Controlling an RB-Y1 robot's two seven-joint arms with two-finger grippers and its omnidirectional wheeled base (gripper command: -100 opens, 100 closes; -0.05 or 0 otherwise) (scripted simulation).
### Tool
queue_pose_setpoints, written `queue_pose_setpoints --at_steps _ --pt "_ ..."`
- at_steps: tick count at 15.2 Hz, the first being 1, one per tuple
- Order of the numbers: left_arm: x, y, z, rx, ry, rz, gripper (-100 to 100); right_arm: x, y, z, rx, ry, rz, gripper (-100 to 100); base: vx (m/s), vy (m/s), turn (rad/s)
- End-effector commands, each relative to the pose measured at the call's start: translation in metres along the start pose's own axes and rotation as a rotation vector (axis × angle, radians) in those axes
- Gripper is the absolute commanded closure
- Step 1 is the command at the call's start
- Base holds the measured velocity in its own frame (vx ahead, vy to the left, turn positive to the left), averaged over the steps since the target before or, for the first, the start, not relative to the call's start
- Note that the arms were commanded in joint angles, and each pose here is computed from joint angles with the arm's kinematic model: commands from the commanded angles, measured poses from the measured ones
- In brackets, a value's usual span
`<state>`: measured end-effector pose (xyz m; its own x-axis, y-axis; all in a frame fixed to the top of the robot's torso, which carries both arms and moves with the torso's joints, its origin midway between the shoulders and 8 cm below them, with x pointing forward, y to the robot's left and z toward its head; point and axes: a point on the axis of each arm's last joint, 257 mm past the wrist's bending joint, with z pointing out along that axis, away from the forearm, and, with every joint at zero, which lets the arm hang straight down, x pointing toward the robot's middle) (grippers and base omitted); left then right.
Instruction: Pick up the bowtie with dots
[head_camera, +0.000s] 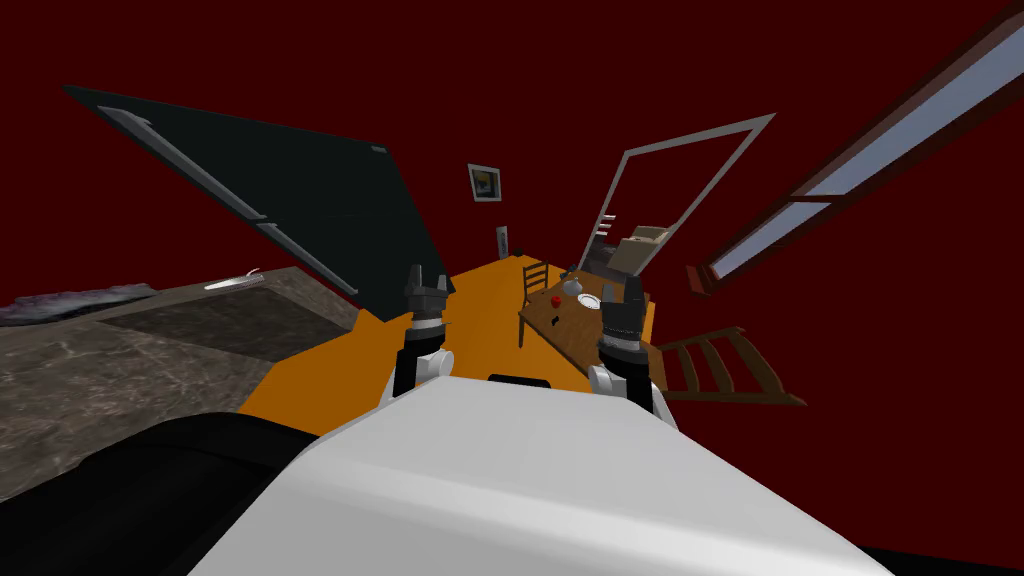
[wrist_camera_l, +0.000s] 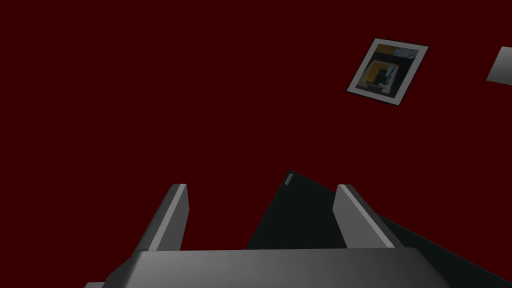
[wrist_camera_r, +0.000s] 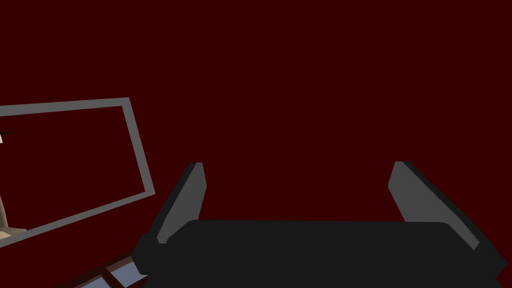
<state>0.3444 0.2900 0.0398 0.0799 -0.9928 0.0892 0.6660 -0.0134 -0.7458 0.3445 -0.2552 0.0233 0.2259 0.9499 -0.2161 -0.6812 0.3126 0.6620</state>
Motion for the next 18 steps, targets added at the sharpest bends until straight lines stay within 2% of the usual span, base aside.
queue_pose_setpoints --at_steps 1,4,5,6,7,8,9,10,11,12,13,14,15,16,18 --pt "0.0 0.0 0.0 0.0 0.0 0.0 0 0.0 -0.008 -0.002 0.019 0.022 -0.002 -100 0.01 0.01 0.019" --pt "0.0 0.0 0.0 0.0 0.0 0.0 0 -0.009 -0.039 -0.009 0.103 0.056 0.004 -100 0.05 0.038 0.061" --pt "0.0 0.0 0.0 0.0 0.0 0.0 0 -0.009 -0.039 -0.009 0.103 0.056 0.004 -100 0.073 0.07 0.043" --pt "0.0 0.0 0.0 0.0 0.0 0.0 0 -0.016 -0.053 -0.013 0.144 0.06 0.01 -100 0.079 0.06 0.042" --pt "0.0 0.0 0.0 0.0 0.0 0.0 0 -0.016 -0.053 -0.013 0.144 0.06 0.01 -100 0.062 0.05 0.038" --pt "0.0 0.0 0.0 0.0 0.0 0.0 0 -0.024 -0.07 -0.017 0.192 0.059 0.018 -100 0.056 0.05 0.065" --pt "0.0 0.0 0.0 0.0 0.0 0.0 0 -0.024 -0.07 -0.017 0.192 0.059 0.018 -100 0.055 0.049 0.047" --pt "0.0 0.0 0.0 0.0 0.0 0.0 0 -0.034 -0.088 -0.023 0.246 0.052 0.028 -100 0.067 0.049 0.072" --pt "0.0 0.0 0.0 0.0 0.0 0.0 0 -0.034 -0.088 -0.023 0.246 0.052 0.028 -100 0.073 0.047 0.056" --pt "0.0 0.0 0.0 0.0 0.0 0.0 0 -0.046 -0.106 -0.03 0.3 0.039 0.039 -100 0.08 0.074 0.071" --pt "0.0 0.0 0.0 0.0 0.0 0.0 0 -0.046 -0.107 -0.03 0.304 0.039 0.039 -100 0.073 0.076 0.049" --pt "0.0 0.0 0.0 0.0 0.0 0.0 0 -0.06 -0.124 -0.037 0.355 0.02 0.053 -100 0.079 0.065 0.069" --pt "0.0 0.0 0.0 0.0 0.0 0.0 0 -0.06 -0.127 -0.038 0.366 0.02 0.053 -100 0.085 0.054 0.059" --pt "0.0 0.0 0.0 0.0 0.0 0.0 0 -0.076 -0.144 -0.047 0.419 -0.006 0.068 -100 0.092 0.066 0.081" --pt "0.0 0.0 0.0 0.0 0.0 0.0 0 -0.077 -0.147 -0.048 0.43 -0.007 0.068 -100 0.074 0.055 0.043"
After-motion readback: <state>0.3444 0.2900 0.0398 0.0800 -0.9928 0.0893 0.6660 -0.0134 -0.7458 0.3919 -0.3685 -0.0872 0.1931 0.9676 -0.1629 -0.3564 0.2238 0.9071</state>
